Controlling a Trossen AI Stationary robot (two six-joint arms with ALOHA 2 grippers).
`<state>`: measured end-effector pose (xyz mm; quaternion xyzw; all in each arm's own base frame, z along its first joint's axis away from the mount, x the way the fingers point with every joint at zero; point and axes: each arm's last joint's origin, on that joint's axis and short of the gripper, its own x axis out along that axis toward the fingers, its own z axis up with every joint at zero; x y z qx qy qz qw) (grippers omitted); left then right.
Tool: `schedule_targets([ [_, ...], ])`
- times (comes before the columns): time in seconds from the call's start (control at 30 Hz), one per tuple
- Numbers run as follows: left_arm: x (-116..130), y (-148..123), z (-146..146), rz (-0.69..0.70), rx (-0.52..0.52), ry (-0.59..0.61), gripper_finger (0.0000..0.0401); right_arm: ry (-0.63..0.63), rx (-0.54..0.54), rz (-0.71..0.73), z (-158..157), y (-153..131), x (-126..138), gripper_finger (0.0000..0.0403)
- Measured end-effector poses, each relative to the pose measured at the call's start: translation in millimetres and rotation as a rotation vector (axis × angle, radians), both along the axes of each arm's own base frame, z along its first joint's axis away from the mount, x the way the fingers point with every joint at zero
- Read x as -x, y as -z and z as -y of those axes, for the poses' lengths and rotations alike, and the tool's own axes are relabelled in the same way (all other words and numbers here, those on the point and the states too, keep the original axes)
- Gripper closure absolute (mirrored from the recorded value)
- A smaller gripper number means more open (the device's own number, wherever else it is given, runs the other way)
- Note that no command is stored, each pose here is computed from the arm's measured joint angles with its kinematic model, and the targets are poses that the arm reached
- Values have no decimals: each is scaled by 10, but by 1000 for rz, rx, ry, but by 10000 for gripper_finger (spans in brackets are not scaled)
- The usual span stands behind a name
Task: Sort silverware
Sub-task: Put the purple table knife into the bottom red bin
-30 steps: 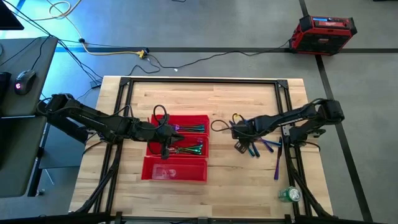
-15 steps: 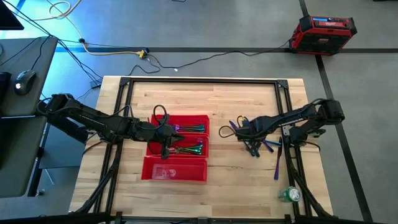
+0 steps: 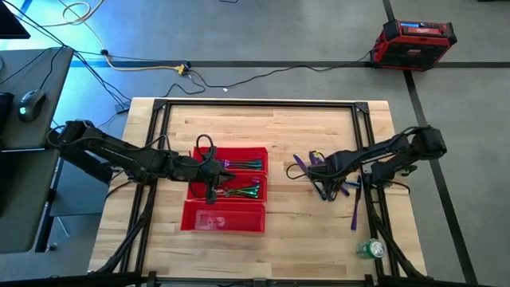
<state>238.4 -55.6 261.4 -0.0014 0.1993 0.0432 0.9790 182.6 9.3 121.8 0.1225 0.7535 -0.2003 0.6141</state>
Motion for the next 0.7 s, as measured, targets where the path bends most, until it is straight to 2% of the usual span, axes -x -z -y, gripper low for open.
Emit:
schedule_targets([
  [0.2, 0, 1, 0, -1, 0, 0, 401, 30, -20, 7, 33, -10, -29, 379],
  [0.4, 4, 9, 0, -9, 7, -1, 401, 26, 2, 8, 40, -148, -100, 384],
  [0.7, 6, 14, 0, -15, 6, 0, 401, 75, 84, 159, 62, -570, -121, 385],
])
